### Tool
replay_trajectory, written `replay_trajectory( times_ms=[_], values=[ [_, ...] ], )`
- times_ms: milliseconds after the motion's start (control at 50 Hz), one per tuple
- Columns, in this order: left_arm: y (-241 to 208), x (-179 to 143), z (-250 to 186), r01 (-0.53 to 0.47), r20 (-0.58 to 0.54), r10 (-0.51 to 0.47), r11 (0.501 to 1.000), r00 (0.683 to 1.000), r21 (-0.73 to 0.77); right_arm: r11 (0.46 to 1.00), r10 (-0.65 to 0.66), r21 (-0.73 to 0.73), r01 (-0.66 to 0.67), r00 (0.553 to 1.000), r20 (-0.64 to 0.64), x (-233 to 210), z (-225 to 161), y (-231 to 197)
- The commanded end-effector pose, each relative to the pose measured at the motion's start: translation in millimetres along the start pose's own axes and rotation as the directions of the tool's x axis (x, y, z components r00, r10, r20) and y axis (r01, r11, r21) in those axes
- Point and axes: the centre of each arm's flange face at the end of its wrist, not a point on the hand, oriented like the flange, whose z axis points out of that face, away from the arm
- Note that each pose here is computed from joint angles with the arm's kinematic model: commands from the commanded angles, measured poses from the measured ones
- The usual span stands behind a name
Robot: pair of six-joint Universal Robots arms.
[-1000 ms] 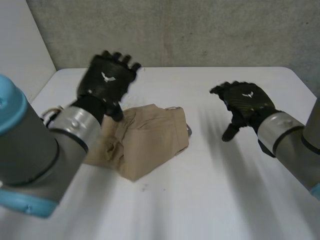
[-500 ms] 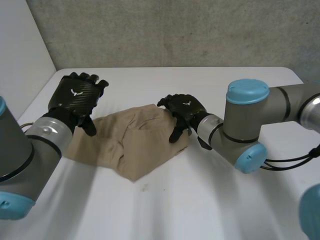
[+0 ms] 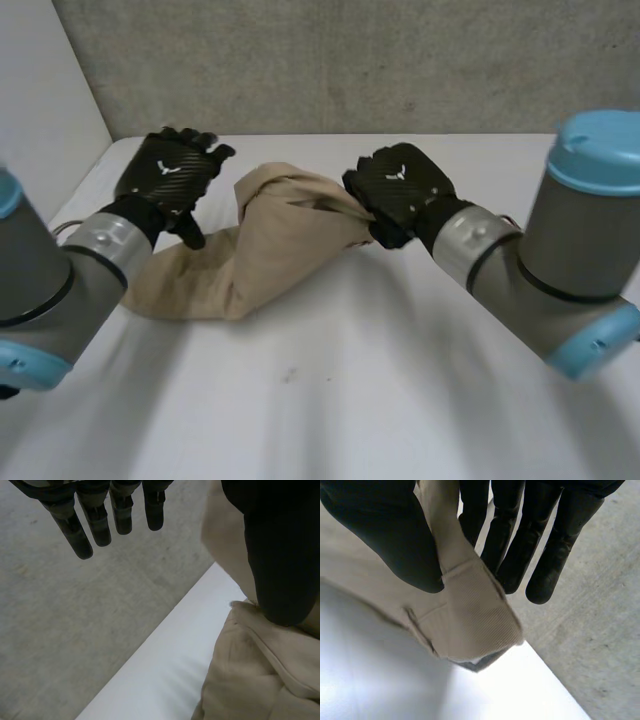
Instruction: Fold the shorts.
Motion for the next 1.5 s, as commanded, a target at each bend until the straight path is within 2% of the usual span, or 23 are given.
replay_trajectory(
  times_ms=[20,80,100,200,400,460,540,560,640,700,720,780,860,980,1080,1200,1300,1380,1500],
  values=[
    [23,27,26,0.023,-0.206,-0.018,1.000,0.978,0.021,0.990,-0.136,-0.043,0.137,0.990,0.031,-13,-34,3],
    [28,39,27,0.037,-0.279,-0.028,0.999,0.960,0.026,0.989,-0.136,-0.048,0.138,0.989,0.050,-19,-45,4],
    [31,47,26,0.047,-0.330,-0.036,0.999,0.943,0.026,0.989,-0.138,-0.046,0.141,0.989,0.048,-19,-48,3],
    [32,65,20,0.070,-0.437,-0.051,0.997,0.898,0.026,0.989,-0.141,-0.030,0.143,0.989,0.045,-21,-60,-3],
    [27,75,15,0.087,-0.486,-0.077,0.996,0.871,-0.003,0.988,-0.140,-0.067,0.137,0.989,-0.041,7,-64,2],
    [26,72,16,0.082,-0.471,-0.080,0.997,0.879,-0.016,0.988,-0.143,-0.062,0.139,0.988,-0.065,13,-63,-1],
    [16,57,21,0.067,-0.384,-0.070,0.998,0.921,-0.021,0.987,-0.158,-0.058,0.152,0.978,-0.139,28,-66,-10],
    [5,48,20,0.056,-0.326,-0.057,0.998,0.944,-0.012,0.986,-0.163,-0.056,0.156,0.971,-0.172,33,-68,-15],
    [-43,21,5,0.035,-0.183,-0.020,0.996,0.983,0.078,0.983,-0.180,-0.027,0.179,0.953,-0.242,41,-72,-34],
    [-74,10,-8,0.042,-0.125,-0.023,0.988,0.992,0.150,0.981,-0.184,0.005,0.194,0.938,-0.293,48,-77,-50],
    [-97,1,-20,0.049,-0.082,-0.032,0.976,0.996,0.210,0.978,-0.187,0.029,0.208,0.925,-0.331,53,-82,-63],
    [-134,-16,-43,0.039,-0.002,-0.040,0.950,0.999,0.309,0.970,-0.186,0.070,0.231,0.900,-0.394,61,-91,-85],
    [-191,-47,-92,-0.016,0.166,-0.068,0.886,0.984,0.463,0.947,-0.177,0.151,0.284,0.852,-0.493,75,-111,-125],
    [-237,-67,-139,-0.073,0.244,-0.089,0.807,0.966,0.586,0.918,-0.168,0.217,0.332,0.821,-0.545,83,-137,-168],
    [-249,-71,-153,-0.075,0.244,-0.089,0.805,0.966,0.588,0.917,-0.172,0.217,0.336,0.822,-0.543,86,-152,-190],
    [-238,-65,-145,-0.045,0.211,-0.080,0.847,0.974,0.530,0.935,-0.181,0.173,0.310,0.836,-0.518,87,-150,-186],
    [-197,-50,-101,0.011,0.140,-0.070,0.924,0.988,0.382,0.964,-0.185,0.089,0.249,0.874,-0.449,85,-117,-154],
    [-159,-36,-62,0.046,0.090,-0.071,0.966,0.993,0.255,0.979,-0.183,0.008,0.203,0.897,-0.402,85,-91,-122],
    [-98,-13,-1,0.068,0.026,-0.070,0.994,0.997,0.089,0.982,-0.177,-0.120,0.145,0.929,-0.324,82,-46,-66]
  ],
)
